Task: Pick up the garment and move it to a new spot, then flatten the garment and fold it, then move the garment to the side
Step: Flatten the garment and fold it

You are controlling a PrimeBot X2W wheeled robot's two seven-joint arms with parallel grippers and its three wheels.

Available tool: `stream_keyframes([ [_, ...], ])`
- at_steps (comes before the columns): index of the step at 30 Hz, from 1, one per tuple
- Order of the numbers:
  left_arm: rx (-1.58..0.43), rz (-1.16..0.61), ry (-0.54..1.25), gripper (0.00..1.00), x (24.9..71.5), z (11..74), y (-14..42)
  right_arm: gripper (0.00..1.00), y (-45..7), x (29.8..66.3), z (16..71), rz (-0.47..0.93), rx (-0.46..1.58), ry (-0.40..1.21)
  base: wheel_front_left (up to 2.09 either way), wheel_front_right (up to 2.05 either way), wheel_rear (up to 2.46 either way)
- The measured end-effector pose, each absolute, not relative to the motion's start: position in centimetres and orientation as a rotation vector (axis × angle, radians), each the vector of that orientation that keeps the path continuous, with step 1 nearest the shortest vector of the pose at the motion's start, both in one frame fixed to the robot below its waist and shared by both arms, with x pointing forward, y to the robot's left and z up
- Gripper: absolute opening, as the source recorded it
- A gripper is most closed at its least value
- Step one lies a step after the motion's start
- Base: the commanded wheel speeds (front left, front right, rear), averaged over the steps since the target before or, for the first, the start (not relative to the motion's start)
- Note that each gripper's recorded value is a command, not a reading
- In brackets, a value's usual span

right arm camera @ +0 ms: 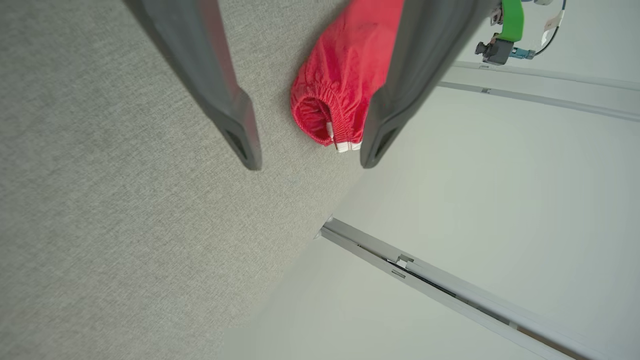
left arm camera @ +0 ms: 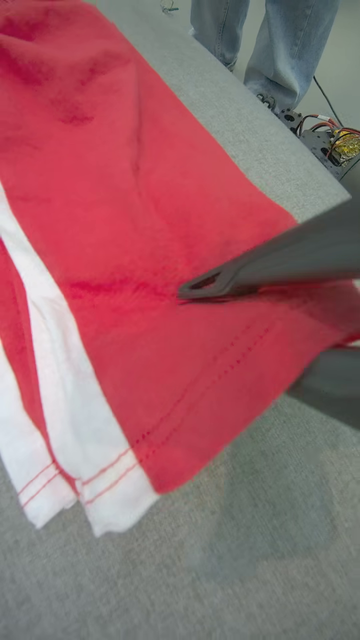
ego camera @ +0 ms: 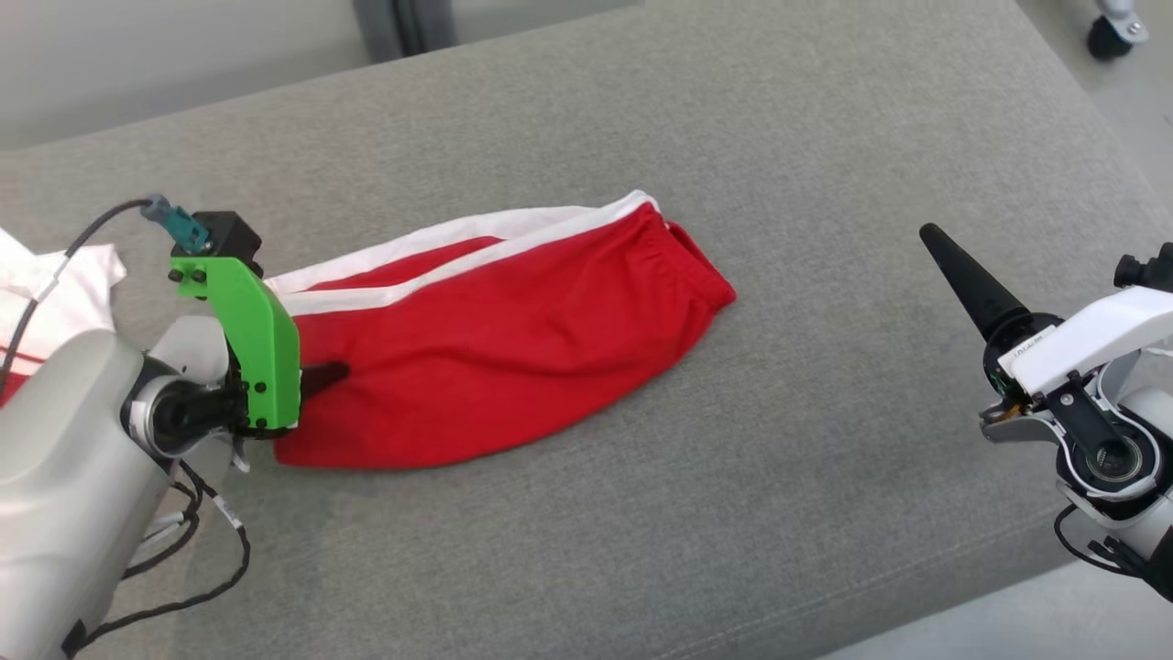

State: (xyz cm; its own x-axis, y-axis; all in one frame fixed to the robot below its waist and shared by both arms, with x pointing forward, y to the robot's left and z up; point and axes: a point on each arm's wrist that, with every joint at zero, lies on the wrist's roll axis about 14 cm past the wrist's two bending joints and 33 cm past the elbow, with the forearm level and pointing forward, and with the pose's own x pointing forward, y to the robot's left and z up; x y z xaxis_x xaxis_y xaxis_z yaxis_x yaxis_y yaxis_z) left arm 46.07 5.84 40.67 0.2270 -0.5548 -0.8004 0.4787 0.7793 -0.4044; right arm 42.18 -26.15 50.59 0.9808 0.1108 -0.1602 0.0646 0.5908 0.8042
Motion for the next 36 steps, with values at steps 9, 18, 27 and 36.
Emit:
stream_keyframes([
  [9, -0.070, -0.648, 0.742, 1.00, 48.8, 47.7, 8.2, 1.00, -24.5, 42.6, 52.8, 0.119, 0.828, 0.144, 0.00, 0.00, 0.00],
  [18, -0.062, -0.520, 0.187, 1.00, 48.7, 58.1, 11.2, 1.00, -24.9, 44.5, 59.1, 0.161, 0.574, -0.118, 0.00, 0.00, 0.00],
  [27, -0.153, -0.257, -0.103, 1.00, 43.9, 59.4, 16.3, 1.00, -23.4, 43.1, 58.8, 0.120, 0.533, -0.218, 0.00, 0.00, 0.00],
  [36, -0.189, -0.058, -0.114, 1.00, 38.9, 55.8, 18.6, 1.00, -23.2, 40.1, 53.2, 0.015, 0.486, -0.133, 0.00, 0.00, 0.00],
])
